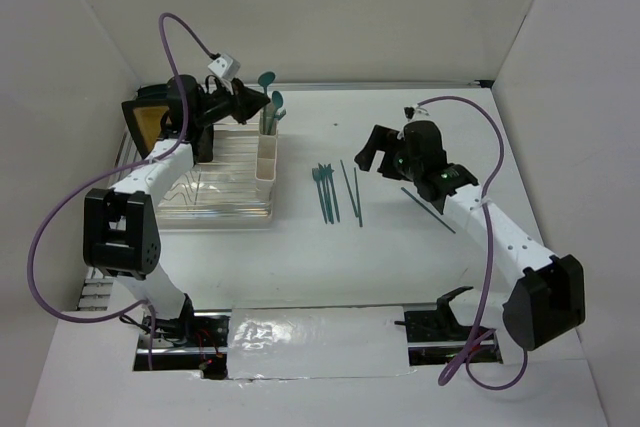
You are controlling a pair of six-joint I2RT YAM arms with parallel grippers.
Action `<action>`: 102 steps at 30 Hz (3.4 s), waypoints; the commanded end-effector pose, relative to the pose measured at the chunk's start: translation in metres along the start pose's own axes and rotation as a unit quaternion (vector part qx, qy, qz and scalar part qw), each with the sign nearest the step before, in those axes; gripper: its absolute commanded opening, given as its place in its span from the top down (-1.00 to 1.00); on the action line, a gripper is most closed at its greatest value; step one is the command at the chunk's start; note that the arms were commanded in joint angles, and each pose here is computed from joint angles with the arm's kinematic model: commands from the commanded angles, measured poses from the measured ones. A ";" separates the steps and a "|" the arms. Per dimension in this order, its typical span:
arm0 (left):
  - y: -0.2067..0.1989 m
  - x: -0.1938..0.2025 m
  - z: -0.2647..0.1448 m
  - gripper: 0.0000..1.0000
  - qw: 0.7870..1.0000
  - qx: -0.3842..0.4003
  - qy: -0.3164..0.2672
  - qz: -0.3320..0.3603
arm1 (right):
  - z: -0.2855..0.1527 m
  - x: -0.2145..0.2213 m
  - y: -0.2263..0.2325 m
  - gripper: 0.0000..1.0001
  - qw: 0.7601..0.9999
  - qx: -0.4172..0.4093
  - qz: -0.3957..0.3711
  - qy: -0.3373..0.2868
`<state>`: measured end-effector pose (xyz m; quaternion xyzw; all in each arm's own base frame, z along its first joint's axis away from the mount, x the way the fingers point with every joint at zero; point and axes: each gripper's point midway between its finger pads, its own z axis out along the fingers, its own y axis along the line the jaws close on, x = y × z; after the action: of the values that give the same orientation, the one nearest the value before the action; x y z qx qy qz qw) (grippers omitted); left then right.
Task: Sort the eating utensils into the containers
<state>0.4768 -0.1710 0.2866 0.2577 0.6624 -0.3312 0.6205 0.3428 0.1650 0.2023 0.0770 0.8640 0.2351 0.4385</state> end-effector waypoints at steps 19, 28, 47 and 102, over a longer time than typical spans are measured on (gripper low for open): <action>-0.016 -0.084 -0.044 -0.48 0.996 -0.043 -0.059 0.056 | 0.012 0.005 0.024 -1.00 0.999 -0.031 -0.029 0.011; -0.087 -0.116 -0.095 -0.55 0.999 -0.014 -0.045 -0.011 | 0.051 0.051 -0.006 -0.94 0.996 0.018 -0.054 0.067; -0.163 -0.003 -0.107 -0.66 0.994 0.088 0.060 -0.028 | 0.025 0.043 -0.167 -0.47 0.969 0.236 -0.029 0.070; -0.177 0.010 -0.111 -0.74 0.988 0.117 0.070 -0.067 | 0.011 0.075 -0.222 -0.30 0.730 0.493 0.472 -0.030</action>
<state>0.2725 -0.1977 0.2909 0.2974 0.6916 -0.4160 0.5101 0.3238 0.0093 0.0332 0.6723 0.7140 -0.0210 0.1944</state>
